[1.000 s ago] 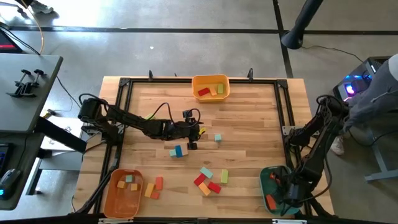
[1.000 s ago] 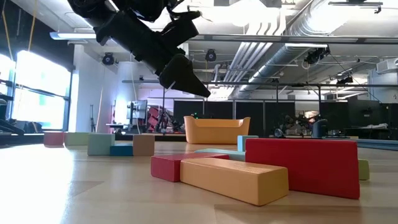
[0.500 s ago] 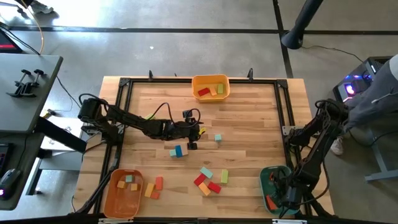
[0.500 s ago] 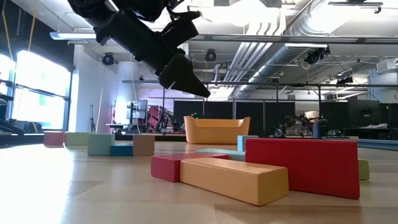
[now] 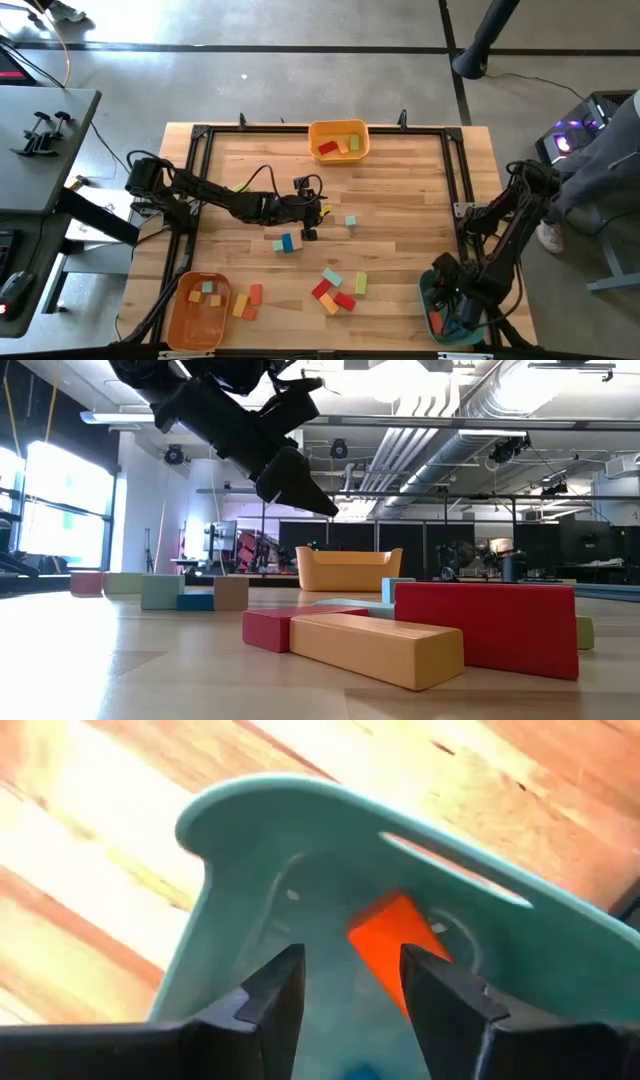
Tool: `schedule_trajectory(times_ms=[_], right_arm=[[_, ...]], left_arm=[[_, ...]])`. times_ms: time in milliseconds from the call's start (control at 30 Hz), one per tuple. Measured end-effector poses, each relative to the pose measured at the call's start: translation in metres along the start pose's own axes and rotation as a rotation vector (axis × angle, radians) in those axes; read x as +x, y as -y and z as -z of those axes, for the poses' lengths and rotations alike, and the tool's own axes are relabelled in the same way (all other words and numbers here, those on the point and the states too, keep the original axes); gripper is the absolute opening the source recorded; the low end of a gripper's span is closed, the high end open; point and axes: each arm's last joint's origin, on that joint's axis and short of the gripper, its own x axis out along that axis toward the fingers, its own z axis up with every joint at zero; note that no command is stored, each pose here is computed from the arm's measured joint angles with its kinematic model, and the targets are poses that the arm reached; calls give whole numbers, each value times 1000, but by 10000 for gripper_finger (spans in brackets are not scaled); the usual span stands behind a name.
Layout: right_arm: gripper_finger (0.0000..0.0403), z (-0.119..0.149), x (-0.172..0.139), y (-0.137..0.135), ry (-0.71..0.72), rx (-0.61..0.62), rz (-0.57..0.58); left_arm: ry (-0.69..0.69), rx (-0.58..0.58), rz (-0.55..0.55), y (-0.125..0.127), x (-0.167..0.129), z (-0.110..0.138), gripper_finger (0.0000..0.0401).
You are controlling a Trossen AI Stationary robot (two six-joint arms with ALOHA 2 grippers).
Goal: Sort blocks by size
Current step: Put the small green rectangle block into the yellow bin
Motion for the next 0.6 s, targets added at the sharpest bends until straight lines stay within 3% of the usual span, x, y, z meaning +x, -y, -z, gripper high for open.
schedule_trajectory(times_ms=[167,300,467,600], right_arm=[[161,-2,-12,-1,42,-41,19],[161,-7,-19,-4,172,-117,-24],[161,-18,-19,-8,524,-260,-134],[161,-37,-9,-9,799,-251,-178]], left_arm=[[1,0,0,0,0,0,177],[10,-4,-2,0,0,-1,177],[30,-14,-6,-1,0,-3,177],[38,-18,-8,-1,0,-4,177]])
